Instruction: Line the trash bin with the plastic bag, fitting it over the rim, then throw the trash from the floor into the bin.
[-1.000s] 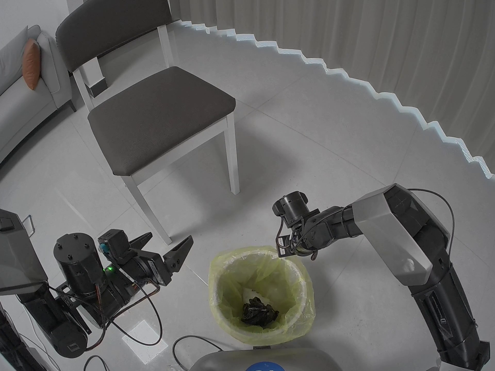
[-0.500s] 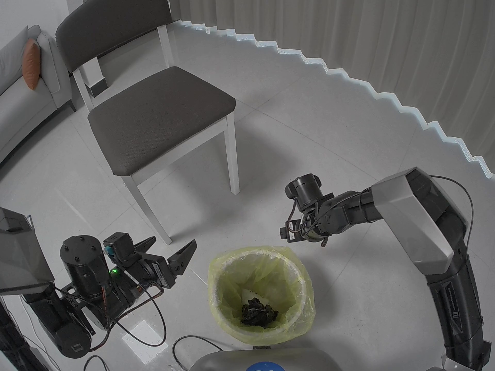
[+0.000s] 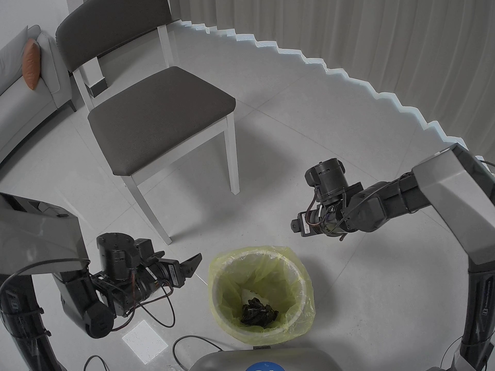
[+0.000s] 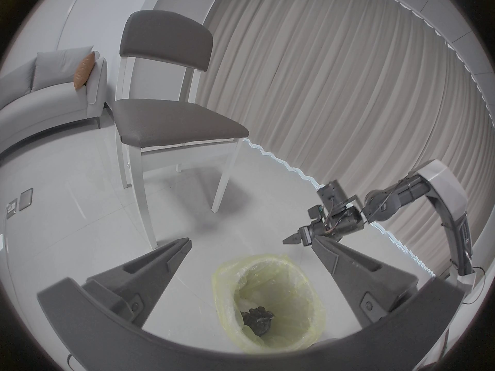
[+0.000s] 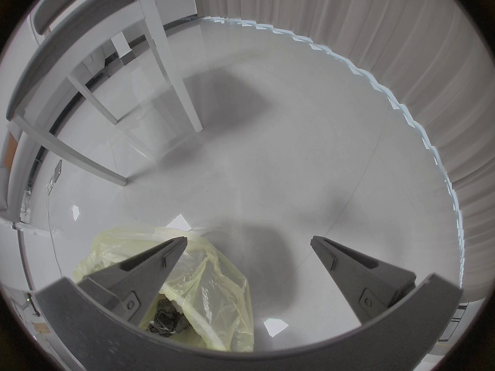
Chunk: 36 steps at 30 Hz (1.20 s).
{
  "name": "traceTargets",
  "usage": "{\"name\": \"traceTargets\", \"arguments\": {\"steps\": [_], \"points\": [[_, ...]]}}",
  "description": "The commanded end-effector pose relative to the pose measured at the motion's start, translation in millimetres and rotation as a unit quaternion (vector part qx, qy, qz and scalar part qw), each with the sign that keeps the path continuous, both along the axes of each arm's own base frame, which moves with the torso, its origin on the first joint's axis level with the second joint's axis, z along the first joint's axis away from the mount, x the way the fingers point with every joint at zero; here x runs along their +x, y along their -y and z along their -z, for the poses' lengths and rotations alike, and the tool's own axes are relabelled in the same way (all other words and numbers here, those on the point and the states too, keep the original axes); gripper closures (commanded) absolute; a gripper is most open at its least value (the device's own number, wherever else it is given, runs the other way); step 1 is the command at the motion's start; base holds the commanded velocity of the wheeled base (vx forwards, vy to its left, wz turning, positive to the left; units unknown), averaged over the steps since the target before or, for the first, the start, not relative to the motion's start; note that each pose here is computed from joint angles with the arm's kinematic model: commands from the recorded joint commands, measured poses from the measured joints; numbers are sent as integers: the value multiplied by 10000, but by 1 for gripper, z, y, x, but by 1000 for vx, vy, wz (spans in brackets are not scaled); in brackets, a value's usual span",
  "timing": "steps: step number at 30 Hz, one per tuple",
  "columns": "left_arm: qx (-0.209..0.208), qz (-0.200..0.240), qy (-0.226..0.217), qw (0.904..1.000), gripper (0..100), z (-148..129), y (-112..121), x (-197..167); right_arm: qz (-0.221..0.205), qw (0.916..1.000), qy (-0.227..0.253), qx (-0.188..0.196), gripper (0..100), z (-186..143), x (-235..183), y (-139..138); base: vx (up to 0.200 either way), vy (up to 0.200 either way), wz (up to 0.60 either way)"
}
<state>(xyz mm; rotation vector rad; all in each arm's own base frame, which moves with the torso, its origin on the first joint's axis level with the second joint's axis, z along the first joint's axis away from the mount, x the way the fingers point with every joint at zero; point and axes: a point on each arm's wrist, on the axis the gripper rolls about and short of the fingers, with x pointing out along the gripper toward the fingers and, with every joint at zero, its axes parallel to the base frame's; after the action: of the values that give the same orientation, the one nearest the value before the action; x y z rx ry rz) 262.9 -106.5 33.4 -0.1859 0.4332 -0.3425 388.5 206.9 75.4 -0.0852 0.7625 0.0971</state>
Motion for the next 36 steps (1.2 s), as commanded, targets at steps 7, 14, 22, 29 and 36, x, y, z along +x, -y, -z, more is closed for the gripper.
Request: {"name": "traceTargets", "arguments": {"steps": [7, 14, 22, 29, 36], "points": [[397, 41, -1117, 9929, 0, 21, 21, 75, -488, 9938, 972, 219, 0, -86, -80, 15, 0, 0, 0], [691, -55, -1374, 9881, 0, 51, 21, 111, -596, 9925, 1051, 168, 0, -97, -102, 23, 0, 0, 0], [796, -137, -1586, 9840, 0, 79, 14, 122, -627, 9920, 1083, 142, 0, -100, -107, 27, 0, 0, 0], [1046, 59, -1619, 9812, 0, 89, 15, 124, -628, 9921, 1076, 138, 0, -99, -108, 27, 0, 0, 0], [1275, 246, -1792, 9752, 0, 92, 19, 128, -668, 9922, 1047, 81, 0, -96, -111, 29, 0, 0, 0]]}}
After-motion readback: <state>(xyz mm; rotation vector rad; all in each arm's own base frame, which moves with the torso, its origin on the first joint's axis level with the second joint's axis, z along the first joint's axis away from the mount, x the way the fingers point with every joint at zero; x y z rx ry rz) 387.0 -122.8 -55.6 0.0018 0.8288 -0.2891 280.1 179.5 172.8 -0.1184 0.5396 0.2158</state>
